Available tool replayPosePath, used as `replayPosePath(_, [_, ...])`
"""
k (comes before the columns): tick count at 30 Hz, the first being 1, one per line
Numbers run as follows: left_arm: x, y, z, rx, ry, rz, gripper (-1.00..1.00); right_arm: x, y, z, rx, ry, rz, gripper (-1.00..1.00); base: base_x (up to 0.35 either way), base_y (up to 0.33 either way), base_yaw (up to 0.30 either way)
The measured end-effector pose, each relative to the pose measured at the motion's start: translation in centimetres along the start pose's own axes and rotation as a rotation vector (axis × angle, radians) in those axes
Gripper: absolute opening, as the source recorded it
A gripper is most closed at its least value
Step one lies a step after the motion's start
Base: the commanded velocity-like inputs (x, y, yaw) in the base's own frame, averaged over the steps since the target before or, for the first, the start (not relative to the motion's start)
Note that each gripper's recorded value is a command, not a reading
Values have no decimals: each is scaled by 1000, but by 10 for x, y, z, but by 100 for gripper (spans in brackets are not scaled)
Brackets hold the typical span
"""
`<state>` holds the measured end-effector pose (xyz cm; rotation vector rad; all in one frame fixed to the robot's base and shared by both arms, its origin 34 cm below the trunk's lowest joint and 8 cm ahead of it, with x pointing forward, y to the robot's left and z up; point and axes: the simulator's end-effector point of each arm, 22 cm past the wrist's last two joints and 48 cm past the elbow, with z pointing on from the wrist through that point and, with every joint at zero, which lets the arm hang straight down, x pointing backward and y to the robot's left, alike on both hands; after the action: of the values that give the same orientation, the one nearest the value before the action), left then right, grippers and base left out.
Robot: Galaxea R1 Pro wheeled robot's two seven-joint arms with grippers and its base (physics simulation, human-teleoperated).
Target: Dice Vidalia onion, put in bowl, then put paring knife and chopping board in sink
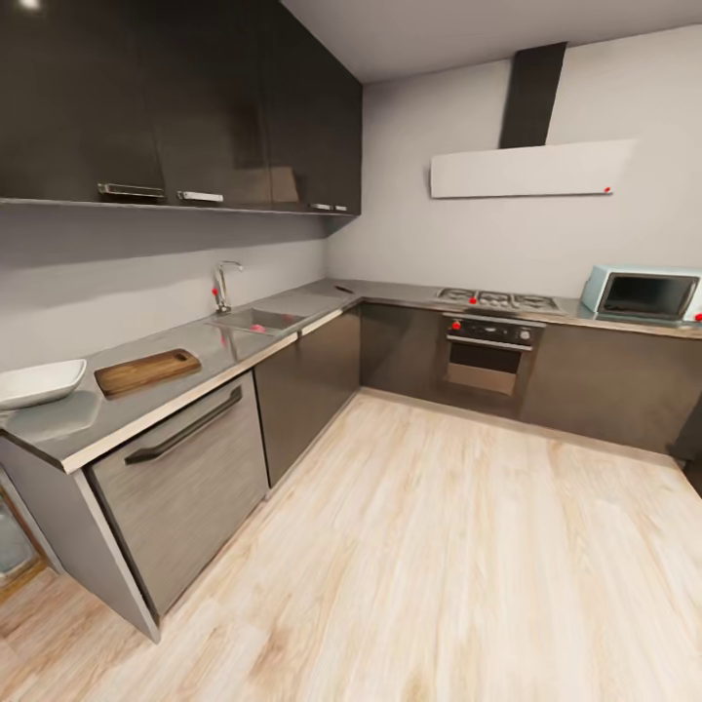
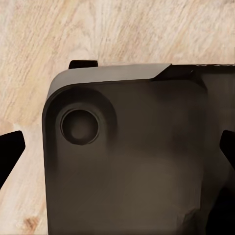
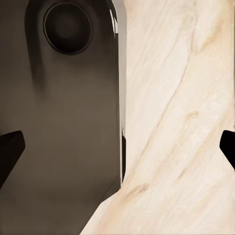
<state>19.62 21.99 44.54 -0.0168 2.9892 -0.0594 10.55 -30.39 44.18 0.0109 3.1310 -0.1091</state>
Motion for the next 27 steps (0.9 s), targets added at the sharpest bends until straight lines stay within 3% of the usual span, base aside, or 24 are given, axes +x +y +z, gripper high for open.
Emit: replayPosePath(27, [0,0,0,0,1,0,100,0,0,0,0,0,0,100,341,-6,256])
